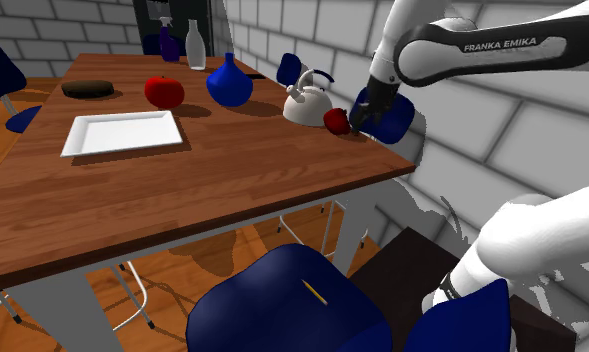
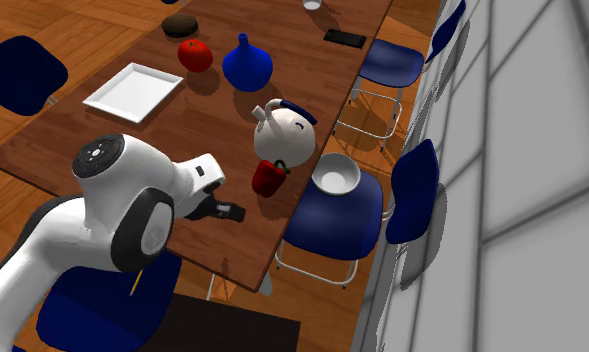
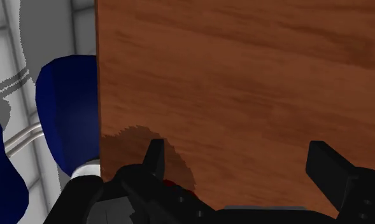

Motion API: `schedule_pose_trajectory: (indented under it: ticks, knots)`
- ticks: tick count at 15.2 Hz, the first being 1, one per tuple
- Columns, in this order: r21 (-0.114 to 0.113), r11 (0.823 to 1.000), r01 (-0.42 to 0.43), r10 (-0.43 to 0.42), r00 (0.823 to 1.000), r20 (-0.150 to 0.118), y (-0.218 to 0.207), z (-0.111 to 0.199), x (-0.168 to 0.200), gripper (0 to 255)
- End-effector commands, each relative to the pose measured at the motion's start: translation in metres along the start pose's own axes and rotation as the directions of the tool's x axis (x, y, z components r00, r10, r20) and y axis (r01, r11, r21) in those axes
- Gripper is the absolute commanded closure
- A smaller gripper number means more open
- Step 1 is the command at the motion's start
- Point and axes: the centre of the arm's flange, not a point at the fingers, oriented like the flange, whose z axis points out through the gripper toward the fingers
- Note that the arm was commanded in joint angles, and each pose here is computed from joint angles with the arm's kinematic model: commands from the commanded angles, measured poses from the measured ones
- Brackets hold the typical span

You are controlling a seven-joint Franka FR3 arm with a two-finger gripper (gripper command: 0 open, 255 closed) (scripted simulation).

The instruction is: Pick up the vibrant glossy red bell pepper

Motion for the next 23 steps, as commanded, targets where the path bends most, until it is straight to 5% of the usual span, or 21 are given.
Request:
schedule_pose_trajectory:
  ticks: [1, 9, 18, 19, 23]
  knots:
    - [-0.050, 0.998, -0.028, 0.026, 0.999, -0.043, 0.000, 0.010, 0.018, 0]
    - [-0.224, 0.963, -0.150, 0.106, 0.974, -0.199, 0.004, 0.044, 0.087, 0]
    - [-0.224, 0.963, -0.150, 0.106, 0.974, -0.199, -0.003, 0.082, 0.079, 0]
    - [-0.224, 0.963, -0.150, 0.105, 0.974, -0.199, -0.003, 0.082, 0.079, 255]
    - [-0.224, 0.963, -0.150, 0.105, 0.974, -0.199, -0.002, 0.082, 0.079, 255]
